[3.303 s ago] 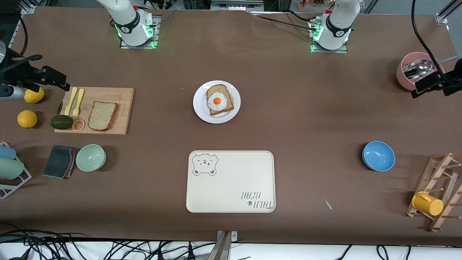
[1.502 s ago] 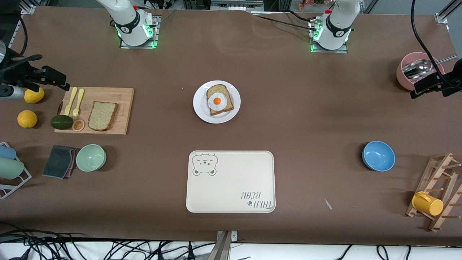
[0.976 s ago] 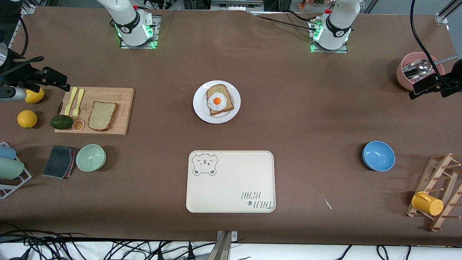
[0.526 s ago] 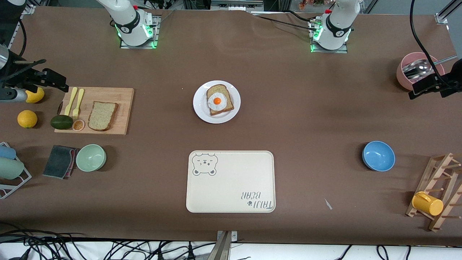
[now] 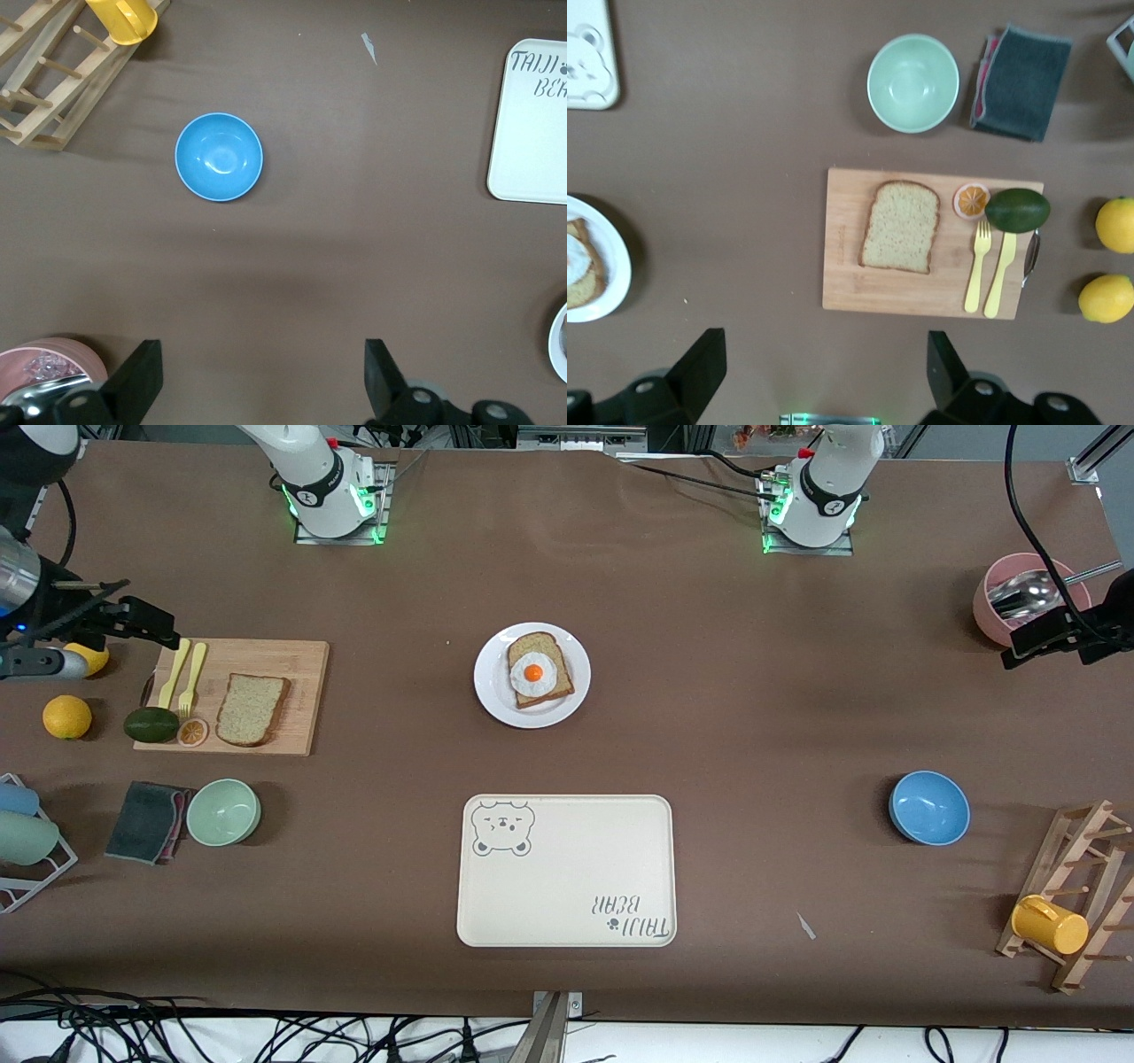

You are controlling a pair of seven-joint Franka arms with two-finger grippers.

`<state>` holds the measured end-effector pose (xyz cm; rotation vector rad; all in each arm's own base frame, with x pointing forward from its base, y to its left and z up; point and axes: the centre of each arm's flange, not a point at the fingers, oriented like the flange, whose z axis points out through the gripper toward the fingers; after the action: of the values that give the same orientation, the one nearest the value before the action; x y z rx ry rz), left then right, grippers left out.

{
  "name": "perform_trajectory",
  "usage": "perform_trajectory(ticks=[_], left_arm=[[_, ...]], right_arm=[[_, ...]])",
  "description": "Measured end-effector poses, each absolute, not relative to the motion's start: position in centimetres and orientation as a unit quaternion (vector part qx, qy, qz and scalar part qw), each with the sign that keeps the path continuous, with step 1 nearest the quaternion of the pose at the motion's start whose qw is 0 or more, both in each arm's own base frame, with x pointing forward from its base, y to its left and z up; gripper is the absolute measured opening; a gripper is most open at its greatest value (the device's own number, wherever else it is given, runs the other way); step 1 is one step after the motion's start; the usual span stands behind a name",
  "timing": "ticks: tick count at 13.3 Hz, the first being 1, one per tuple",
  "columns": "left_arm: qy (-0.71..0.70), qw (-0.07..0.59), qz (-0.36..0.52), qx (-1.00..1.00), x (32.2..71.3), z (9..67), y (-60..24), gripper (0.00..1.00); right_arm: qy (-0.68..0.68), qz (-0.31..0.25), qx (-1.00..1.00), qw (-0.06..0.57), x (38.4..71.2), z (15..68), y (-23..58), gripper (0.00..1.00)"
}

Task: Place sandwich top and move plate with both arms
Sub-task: 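Reach the right gripper to the bread slice on the board and grasp it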

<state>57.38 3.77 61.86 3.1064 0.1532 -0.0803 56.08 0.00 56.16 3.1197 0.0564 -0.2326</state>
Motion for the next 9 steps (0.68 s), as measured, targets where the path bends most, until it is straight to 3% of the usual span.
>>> perform_trajectory(ticks=[5,9], left_arm=[[0.049,0.015,-0.027,0.998,57.4,61.8,3.8,1.0],[0.049,0.015,-0.029,0.998,57.4,61.5,3.7,1.0]], right_arm=[[-0.022,-0.111,0.993,0.025,57.5,46.4,0.0,1.0],[-0.081,-0.101,0.99,0.054,55.8,35.4,0.0,1.0]])
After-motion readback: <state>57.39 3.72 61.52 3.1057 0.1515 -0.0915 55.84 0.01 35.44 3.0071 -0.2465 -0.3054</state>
